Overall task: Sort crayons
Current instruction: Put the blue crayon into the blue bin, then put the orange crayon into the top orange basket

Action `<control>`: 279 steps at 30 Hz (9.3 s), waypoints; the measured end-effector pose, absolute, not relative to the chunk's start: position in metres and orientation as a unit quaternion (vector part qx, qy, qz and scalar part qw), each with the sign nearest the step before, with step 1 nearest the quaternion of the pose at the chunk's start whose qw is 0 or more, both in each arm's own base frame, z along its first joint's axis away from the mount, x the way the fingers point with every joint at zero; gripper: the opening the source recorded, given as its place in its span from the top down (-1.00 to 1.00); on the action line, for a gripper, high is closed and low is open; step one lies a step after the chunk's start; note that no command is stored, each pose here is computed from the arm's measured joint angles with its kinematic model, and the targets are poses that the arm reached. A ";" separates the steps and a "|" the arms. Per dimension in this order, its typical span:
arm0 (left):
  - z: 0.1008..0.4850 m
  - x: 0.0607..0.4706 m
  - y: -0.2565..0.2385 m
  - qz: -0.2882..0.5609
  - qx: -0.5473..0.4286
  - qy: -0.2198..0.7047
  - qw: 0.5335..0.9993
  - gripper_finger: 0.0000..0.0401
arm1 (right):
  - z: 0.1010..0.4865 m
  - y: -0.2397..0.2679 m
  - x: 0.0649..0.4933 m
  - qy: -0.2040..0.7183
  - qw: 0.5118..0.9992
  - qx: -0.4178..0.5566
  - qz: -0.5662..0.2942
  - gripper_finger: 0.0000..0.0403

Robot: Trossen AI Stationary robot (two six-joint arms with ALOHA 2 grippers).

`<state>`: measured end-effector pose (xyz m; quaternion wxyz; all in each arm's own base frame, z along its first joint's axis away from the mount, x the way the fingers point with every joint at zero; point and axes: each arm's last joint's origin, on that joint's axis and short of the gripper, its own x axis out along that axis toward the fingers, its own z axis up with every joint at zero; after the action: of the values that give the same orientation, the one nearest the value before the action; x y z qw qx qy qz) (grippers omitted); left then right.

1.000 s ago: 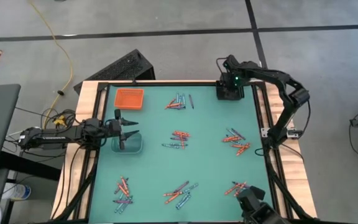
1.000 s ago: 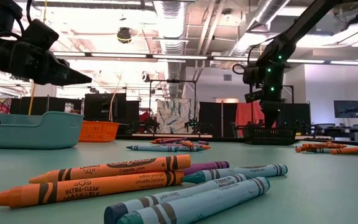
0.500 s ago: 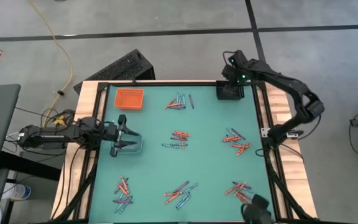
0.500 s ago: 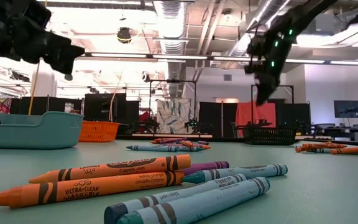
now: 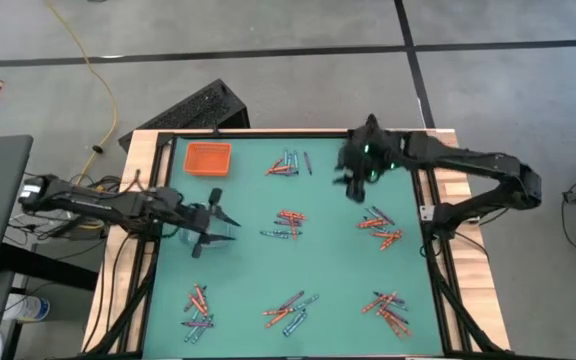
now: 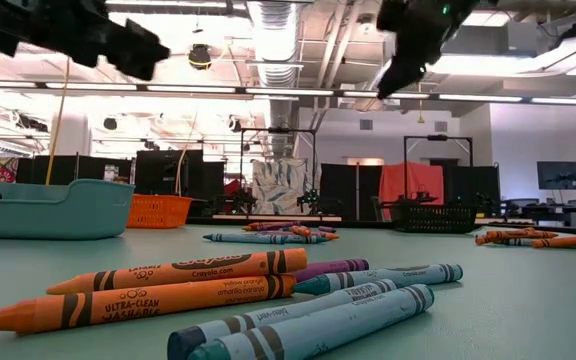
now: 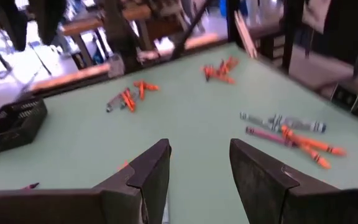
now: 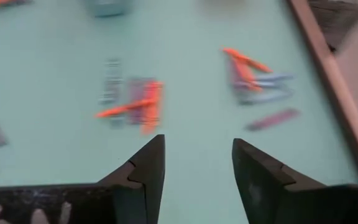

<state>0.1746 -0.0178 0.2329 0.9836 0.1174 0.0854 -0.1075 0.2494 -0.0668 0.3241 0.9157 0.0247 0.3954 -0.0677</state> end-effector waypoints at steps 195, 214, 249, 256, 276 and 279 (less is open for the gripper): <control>0.179 0.174 -0.044 0.118 0.024 0.612 0.782 0.90 | 0.134 0.122 0.339 0.411 0.887 0.063 -0.202 0.20; 0.202 0.188 -0.047 0.098 0.039 0.575 0.811 0.24 | 0.115 0.124 0.343 0.473 0.858 0.050 -0.197 0.95; 0.295 0.258 -0.069 -0.025 0.153 0.101 0.983 0.24 | 0.269 0.159 0.323 0.153 0.978 -0.105 -0.097 1.00; 0.312 0.260 -0.073 -0.069 0.164 0.007 0.984 0.24 | 0.290 0.161 0.325 0.075 0.983 -0.145 -0.087 1.00; 0.313 0.277 -0.084 -0.127 0.190 -0.102 0.968 0.24 | 0.305 0.155 0.331 0.010 0.983 -0.170 -0.066 1.00; 0.317 0.276 -0.085 -0.124 0.189 -0.120 0.967 0.24 | 0.305 0.155 0.332 0.012 0.983 -0.172 -0.066 1.00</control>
<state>0.2760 -0.0846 0.3169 0.9668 0.1886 -0.1204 -0.1238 0.3317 0.1547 0.3046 0.9828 -0.1718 0.0122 -0.0663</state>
